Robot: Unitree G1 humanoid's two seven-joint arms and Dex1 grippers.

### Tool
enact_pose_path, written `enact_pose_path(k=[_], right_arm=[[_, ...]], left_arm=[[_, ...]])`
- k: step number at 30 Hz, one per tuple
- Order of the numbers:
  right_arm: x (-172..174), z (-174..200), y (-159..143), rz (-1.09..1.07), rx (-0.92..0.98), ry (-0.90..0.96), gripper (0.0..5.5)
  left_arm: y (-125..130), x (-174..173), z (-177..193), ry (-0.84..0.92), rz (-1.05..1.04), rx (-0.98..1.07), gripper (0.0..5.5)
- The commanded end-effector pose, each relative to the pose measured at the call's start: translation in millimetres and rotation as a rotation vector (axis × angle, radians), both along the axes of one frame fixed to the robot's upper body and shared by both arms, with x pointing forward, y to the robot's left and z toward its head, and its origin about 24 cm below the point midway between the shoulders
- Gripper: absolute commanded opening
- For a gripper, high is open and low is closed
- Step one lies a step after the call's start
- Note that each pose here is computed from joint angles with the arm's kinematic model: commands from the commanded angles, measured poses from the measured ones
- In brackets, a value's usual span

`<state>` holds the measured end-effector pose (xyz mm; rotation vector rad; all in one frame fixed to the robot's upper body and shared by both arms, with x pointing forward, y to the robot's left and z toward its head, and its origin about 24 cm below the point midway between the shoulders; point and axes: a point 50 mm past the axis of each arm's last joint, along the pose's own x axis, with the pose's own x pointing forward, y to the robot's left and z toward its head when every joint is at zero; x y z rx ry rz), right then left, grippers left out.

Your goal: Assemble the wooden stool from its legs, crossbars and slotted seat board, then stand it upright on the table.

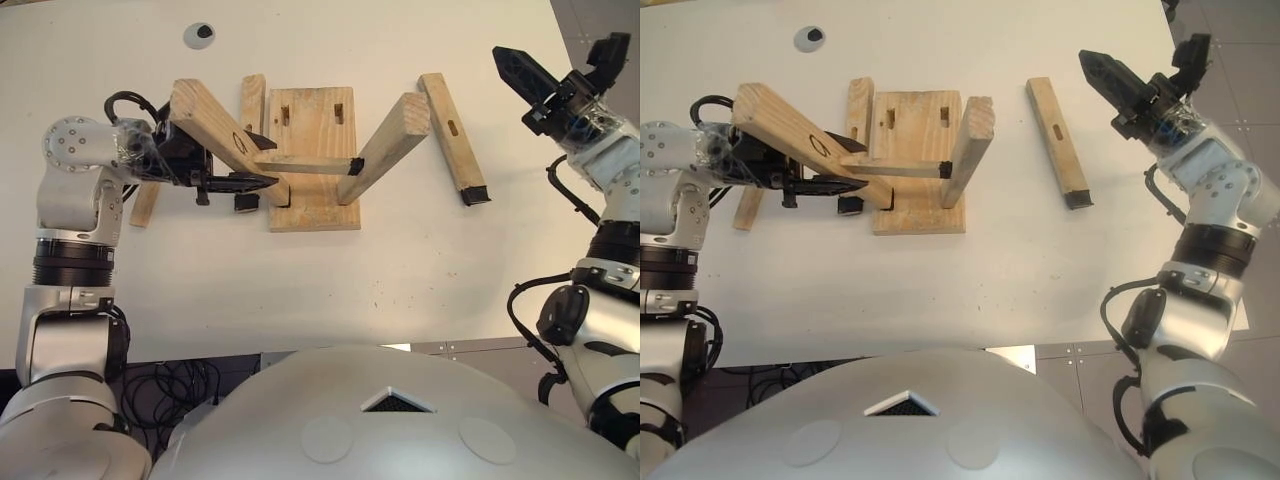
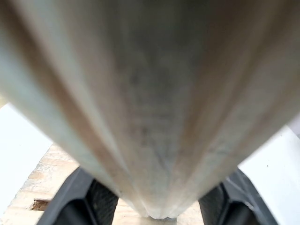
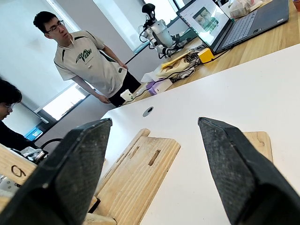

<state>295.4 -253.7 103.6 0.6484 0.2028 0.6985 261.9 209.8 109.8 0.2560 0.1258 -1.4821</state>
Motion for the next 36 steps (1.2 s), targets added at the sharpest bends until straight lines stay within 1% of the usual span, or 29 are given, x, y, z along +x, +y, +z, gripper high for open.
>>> enact_pose_path(k=[1, 7, 9, 11, 14, 15, 18, 20, 22, 24, 27, 28, 30, 32, 33, 36], right_arm=[[-5.9, 1.5, 0.4, -0.025, 0.010, -0.020, 3.37], [-14.2, -2.1, 2.9, -0.056, 0.018, -0.028, 3.37], [-15.2, -2.6, 4.1, -0.055, 0.018, -0.026, 3.37], [-14.6, -2.5, 5.6, -0.049, 0.017, -0.024, 3.37], [-11.8, -1.1, 8.0, -0.035, 0.011, -0.024, 3.37], [-10.4, -0.3, 9.0, -0.030, 0.009, -0.024, 3.37], [-9.1, 0.6, 10.1, -0.026, 0.007, -0.028, 3.37], [-6.9, 0.8, 11.8, -0.024, 0.008, -0.029, 3.37], [-3.0, 2.7, 15.6, -0.012, 0.009, -0.035, 3.37], [-2.3, 5.0, 14.6, -0.016, 0.009, -0.040, 3.37], [-2.5, 3.5, 13.4, -0.029, 0.008, -0.042, 3.37], [-2.8, 3.4, 13.7, -0.030, 0.011, -0.045, 3.37], [-5.1, 2.8, 13.7, -0.038, 0.016, -0.049, 3.37], [-7.4, 1.7, 11.5, -0.051, 0.020, -0.050, 3.37], [-9.4, 1.5, 9.8, -0.059, 0.022, -0.051, 3.37], [-18.3, 1.7, 4.8, -0.067, 0.010, -0.053, 3.37]], left_arm=[[2.5, -1.9, -11.4, 0.028, -0.028, 0.196, 2.01], [6.6, -21.1, -56.1, 0.121, -0.090, 0.472, 2.01], [7.9, -32.1, -78.9, 0.170, -0.099, 0.582, 2.01], [6.7, -40.7, -95.4, 0.215, -0.092, 0.638, 2.01], [-2.1, -42.4, -111.2, 0.286, -0.033, 0.652, 2.01], [-6.8, -43.5, -111.9, 0.302, -0.038, 0.612, 2.01], [-23.7, -41.9, -108.0, 0.271, -0.067, 0.509, 2.01], [-33.6, -41.9, -112.4, 0.254, -0.084, 0.518, 2.01], [-36.4, -42.1, -121.2, 0.246, -0.069, 0.560, 2.01], [-43.8, -33.0, -116.1, 0.202, -0.038, 0.518, 2.01], [-58.7, -7.0, -94.3, 0.087, 0.086, 0.395, 2.01], [-59.6, 0.0, -86.2, 0.063, 0.118, 0.361, 2.38], [-55.1, 10.1, -73.5, 0.028, 0.157, 0.333, 2.66], [-43.6, 21.2, -62.2, -0.001, 0.221, 0.349, 2.84], [-38.6, 25.5, -56.2, -0.006, 0.247, 0.345, 3.06], [-28.9, 30.0, -39.7, -0.018, 0.281, 0.313, 3.42]])
